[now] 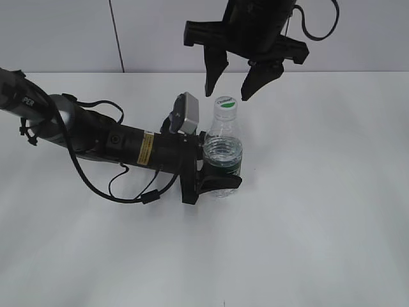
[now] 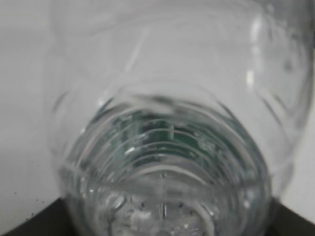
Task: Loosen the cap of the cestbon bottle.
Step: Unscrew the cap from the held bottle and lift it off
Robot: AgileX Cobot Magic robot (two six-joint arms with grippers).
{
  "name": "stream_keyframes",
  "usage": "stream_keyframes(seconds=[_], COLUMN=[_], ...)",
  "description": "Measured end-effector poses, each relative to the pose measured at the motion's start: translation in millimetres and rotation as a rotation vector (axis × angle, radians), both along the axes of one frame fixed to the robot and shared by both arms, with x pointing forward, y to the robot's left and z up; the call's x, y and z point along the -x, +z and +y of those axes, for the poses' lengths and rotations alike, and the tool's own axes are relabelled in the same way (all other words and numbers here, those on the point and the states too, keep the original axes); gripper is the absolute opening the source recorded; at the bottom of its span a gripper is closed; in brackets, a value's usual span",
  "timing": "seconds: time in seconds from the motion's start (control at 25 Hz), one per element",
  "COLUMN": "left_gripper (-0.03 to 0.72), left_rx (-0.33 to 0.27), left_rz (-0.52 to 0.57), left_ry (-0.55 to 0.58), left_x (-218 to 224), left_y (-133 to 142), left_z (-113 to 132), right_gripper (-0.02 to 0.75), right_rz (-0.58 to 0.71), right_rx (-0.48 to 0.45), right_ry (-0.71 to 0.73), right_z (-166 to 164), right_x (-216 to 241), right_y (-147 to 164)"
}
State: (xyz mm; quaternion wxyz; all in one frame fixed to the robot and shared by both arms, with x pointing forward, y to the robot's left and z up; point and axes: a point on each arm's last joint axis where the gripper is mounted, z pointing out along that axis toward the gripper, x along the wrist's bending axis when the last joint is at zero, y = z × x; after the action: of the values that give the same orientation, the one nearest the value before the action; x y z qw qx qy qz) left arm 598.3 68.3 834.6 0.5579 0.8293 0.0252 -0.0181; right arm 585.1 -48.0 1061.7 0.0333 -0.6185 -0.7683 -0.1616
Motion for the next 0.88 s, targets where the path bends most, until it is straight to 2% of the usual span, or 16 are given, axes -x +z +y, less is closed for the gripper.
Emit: stream_keyframes(seconds=[0.88], left_gripper=[0.411], left_rx=[0.001], left_rz=[0.000], left_ry=[0.002], left_x=[0], left_y=[0], left_z=[0], right_gripper=[0.441], right_rz=[0.047], right_rx=[0.014], right_ry=[-0.006], right_z=[2], right_x=[-1], right_y=[-16])
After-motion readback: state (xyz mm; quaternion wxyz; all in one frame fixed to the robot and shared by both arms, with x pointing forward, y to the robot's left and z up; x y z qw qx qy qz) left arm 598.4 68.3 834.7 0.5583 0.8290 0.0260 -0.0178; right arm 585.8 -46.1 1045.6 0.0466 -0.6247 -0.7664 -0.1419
